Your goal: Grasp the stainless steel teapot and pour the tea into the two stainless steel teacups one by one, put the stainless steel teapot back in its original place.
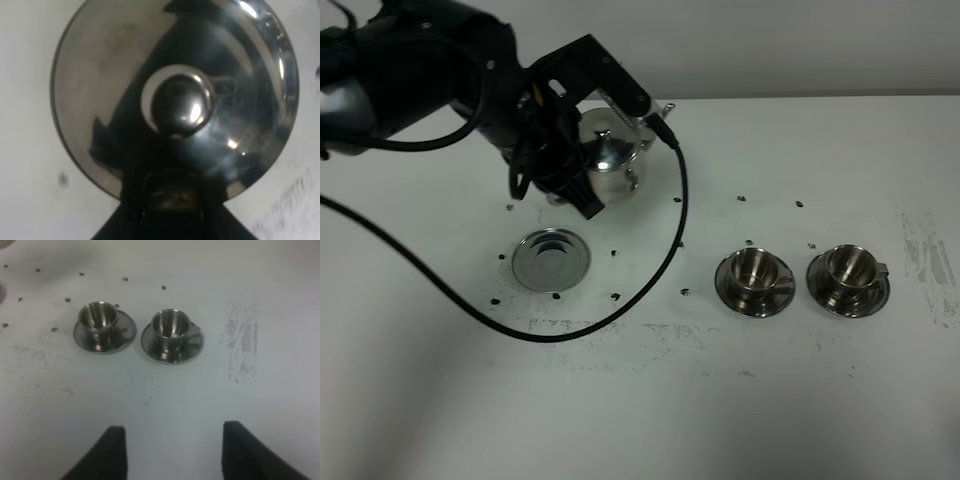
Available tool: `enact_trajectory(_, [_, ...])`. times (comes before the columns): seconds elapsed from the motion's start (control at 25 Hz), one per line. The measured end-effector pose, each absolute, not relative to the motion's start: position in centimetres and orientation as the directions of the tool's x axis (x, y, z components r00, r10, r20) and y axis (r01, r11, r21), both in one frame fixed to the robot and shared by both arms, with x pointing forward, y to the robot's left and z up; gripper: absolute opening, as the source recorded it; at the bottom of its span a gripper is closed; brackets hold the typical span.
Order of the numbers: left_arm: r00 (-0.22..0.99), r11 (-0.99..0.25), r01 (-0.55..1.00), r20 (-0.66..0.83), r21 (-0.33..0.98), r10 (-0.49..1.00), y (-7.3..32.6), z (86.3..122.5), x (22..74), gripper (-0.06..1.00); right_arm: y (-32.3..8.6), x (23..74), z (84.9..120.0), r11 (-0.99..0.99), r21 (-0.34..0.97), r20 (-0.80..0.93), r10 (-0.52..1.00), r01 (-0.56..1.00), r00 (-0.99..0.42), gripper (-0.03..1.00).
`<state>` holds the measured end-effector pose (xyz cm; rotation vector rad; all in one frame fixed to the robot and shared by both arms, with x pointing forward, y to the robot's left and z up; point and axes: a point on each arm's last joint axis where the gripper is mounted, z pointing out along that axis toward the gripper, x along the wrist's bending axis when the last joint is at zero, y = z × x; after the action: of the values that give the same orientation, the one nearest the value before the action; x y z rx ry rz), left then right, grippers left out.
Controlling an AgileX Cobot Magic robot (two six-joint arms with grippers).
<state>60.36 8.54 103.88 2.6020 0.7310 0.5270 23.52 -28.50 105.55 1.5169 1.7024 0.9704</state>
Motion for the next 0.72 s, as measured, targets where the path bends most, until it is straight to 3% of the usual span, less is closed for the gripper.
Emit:
enact_trajectory(0.4, [0.866, -0.85, 0.25, 0.286, 0.463, 0.411, 1.6, 102.8, 65.2, 0.2, -28.5, 23.5, 105.5, 0.056, 0.858, 0.005, 0.993, 0.511, -0.118, 0.42])
enact_trajectory(0.72, [0.902, -0.883, 0.072, 0.347, 0.463, 0.256, -2.5, 103.0, 65.1, 0.2, -28.5, 23.5, 105.5, 0.056, 0.858, 0.005, 0.993, 0.511, -0.118, 0.42])
